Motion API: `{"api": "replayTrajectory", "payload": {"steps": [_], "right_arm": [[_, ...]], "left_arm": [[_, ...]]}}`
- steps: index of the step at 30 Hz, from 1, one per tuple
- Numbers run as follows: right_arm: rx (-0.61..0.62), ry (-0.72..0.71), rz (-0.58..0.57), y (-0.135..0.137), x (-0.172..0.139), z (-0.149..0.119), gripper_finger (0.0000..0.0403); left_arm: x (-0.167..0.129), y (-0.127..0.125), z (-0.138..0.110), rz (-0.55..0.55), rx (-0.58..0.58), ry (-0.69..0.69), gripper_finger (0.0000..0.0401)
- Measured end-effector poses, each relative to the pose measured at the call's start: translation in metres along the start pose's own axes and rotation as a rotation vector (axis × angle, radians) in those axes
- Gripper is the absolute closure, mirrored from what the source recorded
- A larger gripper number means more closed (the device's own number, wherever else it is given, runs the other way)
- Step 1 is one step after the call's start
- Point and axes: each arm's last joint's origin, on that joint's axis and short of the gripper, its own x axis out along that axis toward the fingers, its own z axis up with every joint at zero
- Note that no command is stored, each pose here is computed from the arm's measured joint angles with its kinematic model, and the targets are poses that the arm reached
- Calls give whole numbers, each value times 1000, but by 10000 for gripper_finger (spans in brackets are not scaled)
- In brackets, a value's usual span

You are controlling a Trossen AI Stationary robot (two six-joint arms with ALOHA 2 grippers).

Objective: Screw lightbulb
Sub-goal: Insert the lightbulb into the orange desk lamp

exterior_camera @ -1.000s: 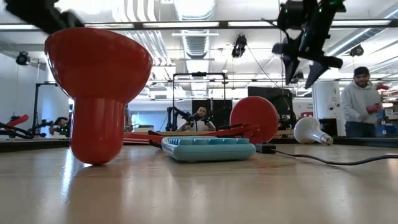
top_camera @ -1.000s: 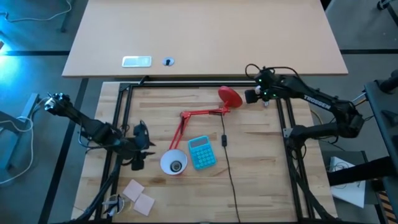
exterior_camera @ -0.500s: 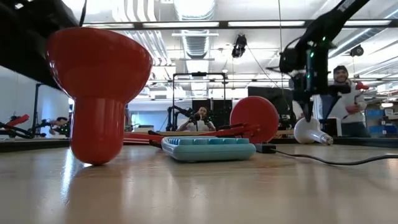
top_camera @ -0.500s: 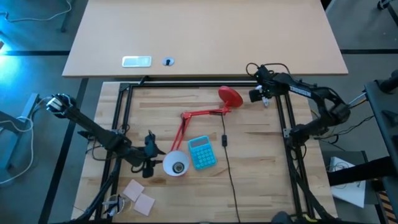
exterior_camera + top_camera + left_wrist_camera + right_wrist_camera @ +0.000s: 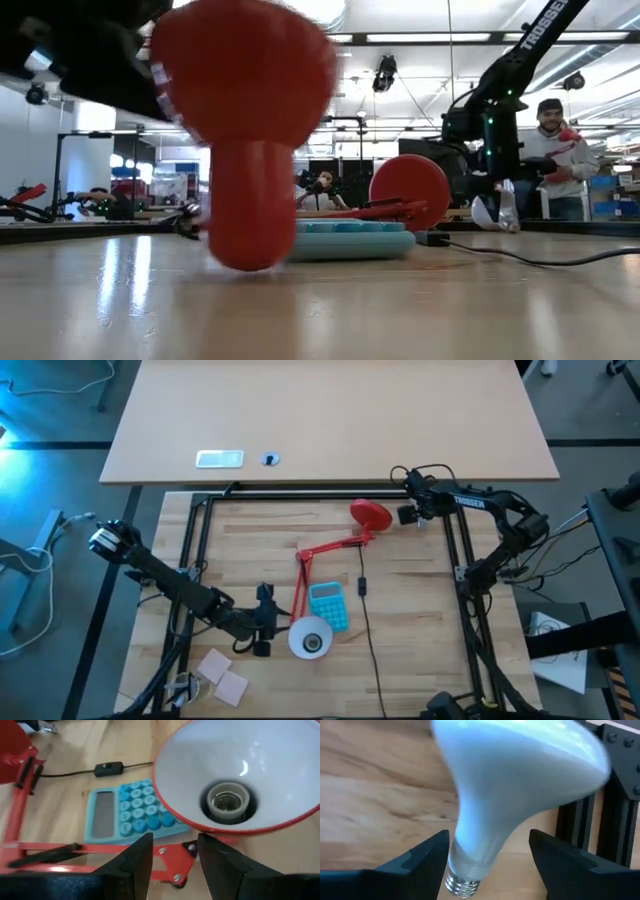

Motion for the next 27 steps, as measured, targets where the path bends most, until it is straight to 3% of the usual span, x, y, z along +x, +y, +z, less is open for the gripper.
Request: {"api": "replayTrajectory", "payload": {"steps": [5,11,21,27], "right_arm": [[127,-53,27,2,7,0,150],[223,-79,45,4,20,-7,182],[223,-131,11,5,23,-7,245],[202,-140,12,5,25,-8,258]], "left_arm": [[-12,6,-3,23,18,90,255],[-30,16,-8,14,-81,53,255],[-38,15,-29,-24,-173,74,255],[-41,11,-33,48,-170,21,255]]}}
